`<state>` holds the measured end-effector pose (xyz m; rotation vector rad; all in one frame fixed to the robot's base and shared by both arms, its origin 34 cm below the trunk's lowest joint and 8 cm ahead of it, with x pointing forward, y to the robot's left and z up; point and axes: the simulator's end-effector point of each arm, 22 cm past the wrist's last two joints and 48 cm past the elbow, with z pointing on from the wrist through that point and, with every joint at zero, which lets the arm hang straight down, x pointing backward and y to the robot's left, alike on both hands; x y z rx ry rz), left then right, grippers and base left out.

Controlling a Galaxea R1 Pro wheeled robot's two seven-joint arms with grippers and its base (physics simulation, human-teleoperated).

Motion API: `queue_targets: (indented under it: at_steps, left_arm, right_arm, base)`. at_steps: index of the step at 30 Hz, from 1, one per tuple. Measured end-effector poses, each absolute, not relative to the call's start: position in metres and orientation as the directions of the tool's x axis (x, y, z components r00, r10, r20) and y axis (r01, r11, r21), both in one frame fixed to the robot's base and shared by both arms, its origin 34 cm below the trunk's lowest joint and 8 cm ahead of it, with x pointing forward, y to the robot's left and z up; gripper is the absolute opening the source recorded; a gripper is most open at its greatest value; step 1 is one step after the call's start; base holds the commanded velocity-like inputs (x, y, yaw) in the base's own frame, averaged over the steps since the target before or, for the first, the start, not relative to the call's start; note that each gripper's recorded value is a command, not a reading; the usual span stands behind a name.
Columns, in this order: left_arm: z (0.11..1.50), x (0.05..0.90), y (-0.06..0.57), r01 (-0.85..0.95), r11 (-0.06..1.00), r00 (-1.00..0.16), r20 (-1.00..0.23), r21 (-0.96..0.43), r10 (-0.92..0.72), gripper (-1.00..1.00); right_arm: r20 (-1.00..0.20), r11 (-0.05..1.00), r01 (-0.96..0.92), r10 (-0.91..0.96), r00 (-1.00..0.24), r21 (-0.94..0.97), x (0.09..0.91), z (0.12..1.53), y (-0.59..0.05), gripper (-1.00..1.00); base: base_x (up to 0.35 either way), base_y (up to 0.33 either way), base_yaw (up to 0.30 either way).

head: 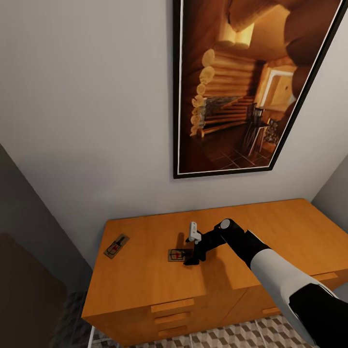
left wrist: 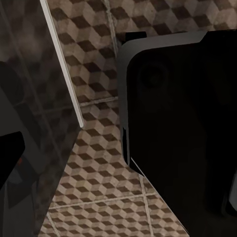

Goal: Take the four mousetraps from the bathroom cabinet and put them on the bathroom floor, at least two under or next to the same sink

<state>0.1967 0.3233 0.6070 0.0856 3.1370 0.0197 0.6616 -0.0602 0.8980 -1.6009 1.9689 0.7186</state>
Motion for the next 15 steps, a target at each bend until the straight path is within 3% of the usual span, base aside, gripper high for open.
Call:
queue_targets:
  at_steps: [10,11,15]
  left_arm:
    - [0.6070,0.1968,0.3233,0.055,0.998,-0.998,-0.003,0.013,0.055,1.00]
    - [0.6070,0.1968,0.3233,0.055,0.998,-0.998,-0.003,0.013,0.055,1.00]
    - [0.6070,0.1966,0.3233,0.055,0.998,-0.998,-0.003,0.013,0.055,1.00]
  right_arm:
    - [-0.670,0.172,-0.982,-0.719,-0.183,0.083,0.6624,0.8977,-0.0604,1.00]
    - [-0.671,0.172,-0.981,-0.719,-0.183,0.084,0.6624,0.8978,-0.0604,-1.00]
    - [-0.667,0.175,-0.982,-0.723,-0.182,0.078,0.6634,0.8962,-0.0625,-1.00]
  base:
    - [0.000,0.000,0.000]
    - [0.000,0.000,0.000]
    - [0.000,0.000,0.000]
